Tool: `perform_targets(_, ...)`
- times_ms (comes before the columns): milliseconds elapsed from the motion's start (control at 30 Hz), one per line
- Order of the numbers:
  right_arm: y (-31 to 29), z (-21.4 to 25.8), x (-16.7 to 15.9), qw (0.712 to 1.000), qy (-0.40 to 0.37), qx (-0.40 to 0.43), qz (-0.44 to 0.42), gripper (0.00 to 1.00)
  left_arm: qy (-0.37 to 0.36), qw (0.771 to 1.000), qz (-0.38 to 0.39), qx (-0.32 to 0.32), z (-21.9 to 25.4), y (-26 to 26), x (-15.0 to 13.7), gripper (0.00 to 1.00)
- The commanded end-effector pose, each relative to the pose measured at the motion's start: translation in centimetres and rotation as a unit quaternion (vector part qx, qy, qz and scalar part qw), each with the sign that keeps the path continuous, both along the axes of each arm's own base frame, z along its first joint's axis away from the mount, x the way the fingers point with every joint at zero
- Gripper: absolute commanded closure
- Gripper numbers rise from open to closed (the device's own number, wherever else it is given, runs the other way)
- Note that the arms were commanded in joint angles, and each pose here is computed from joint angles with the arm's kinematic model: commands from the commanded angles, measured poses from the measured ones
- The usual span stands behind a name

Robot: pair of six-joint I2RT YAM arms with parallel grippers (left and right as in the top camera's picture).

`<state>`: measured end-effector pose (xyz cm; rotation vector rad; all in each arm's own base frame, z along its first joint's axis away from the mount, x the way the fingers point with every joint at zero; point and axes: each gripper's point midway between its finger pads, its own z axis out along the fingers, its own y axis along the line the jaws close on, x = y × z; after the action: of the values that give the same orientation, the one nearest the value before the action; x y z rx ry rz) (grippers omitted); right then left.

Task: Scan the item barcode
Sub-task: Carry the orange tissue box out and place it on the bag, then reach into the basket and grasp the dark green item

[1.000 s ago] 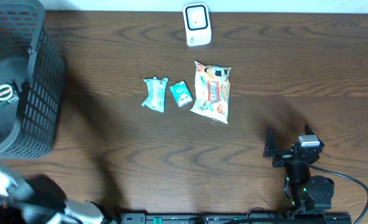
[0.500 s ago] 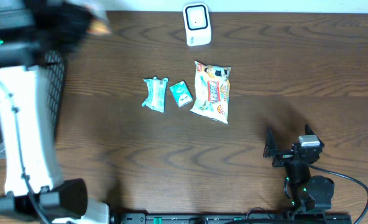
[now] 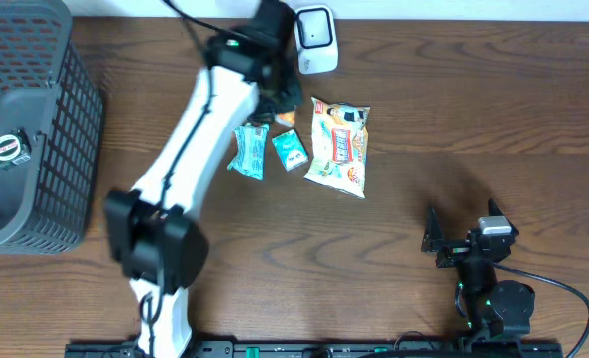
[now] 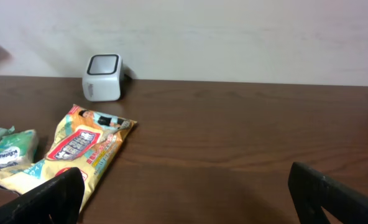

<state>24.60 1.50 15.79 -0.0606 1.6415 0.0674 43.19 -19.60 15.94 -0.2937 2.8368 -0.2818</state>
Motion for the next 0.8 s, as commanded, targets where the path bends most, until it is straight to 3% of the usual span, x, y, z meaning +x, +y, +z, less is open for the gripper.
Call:
perform_targets(0, -0.3, -0.1, 0.0, 1.000, 0.000, -0.006, -0.005, 0.01, 0.036, 0.998, 0.041, 0.028, -4.3, 0.0, 0.5, 0.93)
perform_targets(200, -0.3, -0.1, 0.0, 1.000, 0.000, -0.006, -0.005, 0.01, 0.092, 0.995, 0.048, 0.010, -9.7, -2.0, 0.2, 0.89)
perform_targets(467, -0.2, -0.1, 0.0, 1.000, 0.000, -0.006, -0.005, 0.01, 0.089, 0.994, 0.027, -0.057, -8.5, -4.5, 0.5, 0.84)
perform_targets(633, -0.3, -0.1, 0.0, 1.000, 0.000, -0.006, -0.005, 0.01, 0.074, 0.995, -0.004, -0.061, -7.2, -4.6, 0.6, 0.23)
perform_targets(767, -0.2, -0.1, 0.0, 1.000, 0.000, -0.006, -0.005, 0.01, 0.007, 0.995, -0.081, -0.056, -3.0, -3.3, 1.8, 0.18)
